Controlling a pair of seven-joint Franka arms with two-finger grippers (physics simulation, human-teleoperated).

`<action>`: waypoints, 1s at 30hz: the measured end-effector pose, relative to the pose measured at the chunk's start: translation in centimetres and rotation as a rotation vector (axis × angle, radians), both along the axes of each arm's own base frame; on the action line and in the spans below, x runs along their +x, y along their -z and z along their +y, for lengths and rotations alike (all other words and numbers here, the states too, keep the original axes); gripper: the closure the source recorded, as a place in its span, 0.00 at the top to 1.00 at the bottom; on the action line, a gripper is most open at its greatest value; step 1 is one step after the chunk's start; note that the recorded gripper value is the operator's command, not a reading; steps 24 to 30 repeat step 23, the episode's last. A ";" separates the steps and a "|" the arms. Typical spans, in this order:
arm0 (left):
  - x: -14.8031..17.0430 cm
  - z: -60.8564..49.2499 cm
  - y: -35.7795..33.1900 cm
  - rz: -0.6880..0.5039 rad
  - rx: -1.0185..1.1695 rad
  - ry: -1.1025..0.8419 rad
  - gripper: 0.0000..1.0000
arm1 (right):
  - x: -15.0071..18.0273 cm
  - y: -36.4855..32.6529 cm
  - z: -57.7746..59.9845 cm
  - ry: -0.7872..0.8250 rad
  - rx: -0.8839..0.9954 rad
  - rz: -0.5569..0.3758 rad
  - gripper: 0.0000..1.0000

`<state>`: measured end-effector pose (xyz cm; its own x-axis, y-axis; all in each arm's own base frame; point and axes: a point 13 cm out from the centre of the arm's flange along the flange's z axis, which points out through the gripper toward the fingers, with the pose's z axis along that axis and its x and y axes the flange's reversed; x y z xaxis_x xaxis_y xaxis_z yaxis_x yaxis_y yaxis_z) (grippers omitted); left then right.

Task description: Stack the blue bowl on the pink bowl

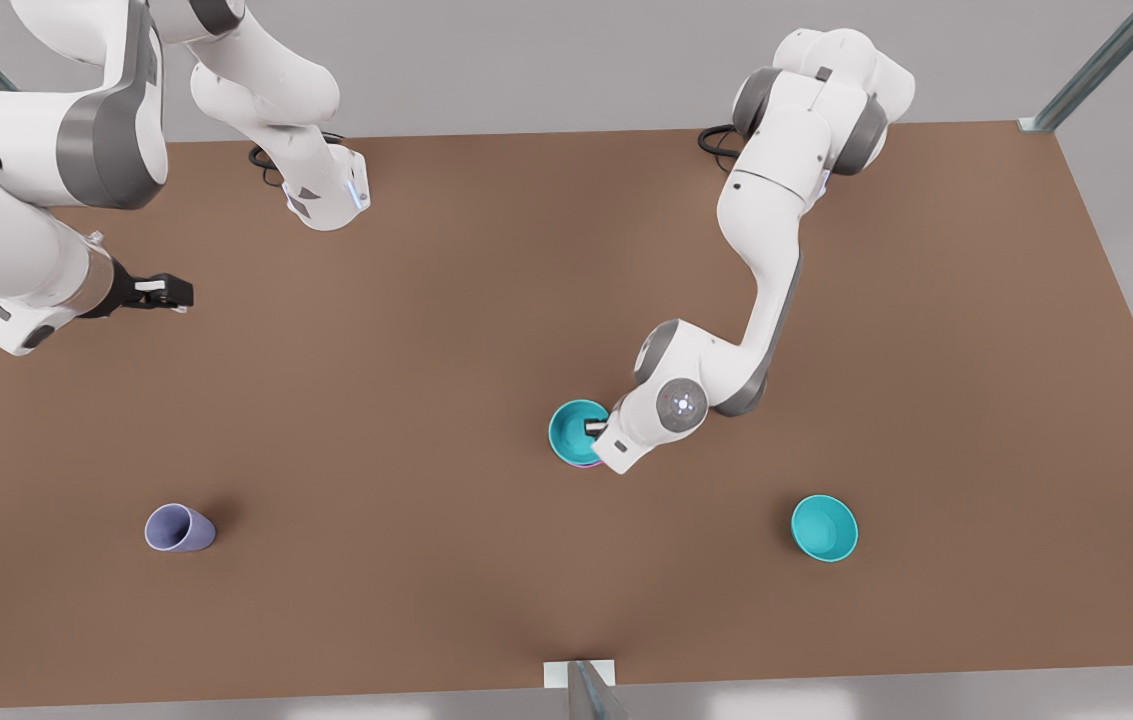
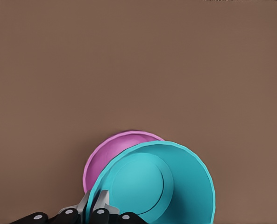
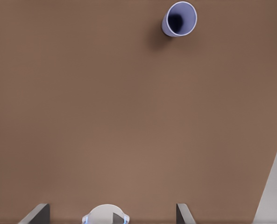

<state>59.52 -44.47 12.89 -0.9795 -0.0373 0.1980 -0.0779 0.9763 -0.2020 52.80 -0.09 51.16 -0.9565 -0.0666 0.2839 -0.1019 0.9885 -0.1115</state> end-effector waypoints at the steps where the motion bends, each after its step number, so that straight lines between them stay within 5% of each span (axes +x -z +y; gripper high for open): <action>1: 0.1 0.0 0.1 0.000 0.003 -0.010 0.21 | 0.0 0.0 0.0 -0.001 0.001 0.000 1.00; 2: 0.1 0.1 0.1 0.001 0.004 -0.020 0.81 | 0.0 0.0 0.0 -0.001 0.003 0.000 1.00; 3: 0.2 0.1 0.1 0.001 0.004 -0.029 1.00 | 0.0 0.0 0.0 0.000 0.004 0.001 1.00; 8: 0.7 0.7 -2.9 -0.007 -0.006 -0.059 1.00 | 0.0 0.2 0.2 -0.002 0.011 0.004 1.00; 12: 6.7 22.4 -23.7 -0.130 0.138 -0.232 1.00 | 0.0 0.2 0.3 -0.003 0.014 0.004 1.00; 15: 4.0 30.2 -31.8 -0.118 0.171 -0.226 1.00 | 0.1 0.2 0.2 -0.003 0.014 0.003 1.00; 20: -1.4 32.2 -35.9 -0.071 0.181 -0.080 1.00 | 0.1 0.1 0.2 -0.004 0.015 0.001 1.00; 30: -2.4 32.9 -35.8 -0.047 0.206 -0.041 1.00 | 0.1 0.1 0.3 -0.005 0.015 0.000 1.00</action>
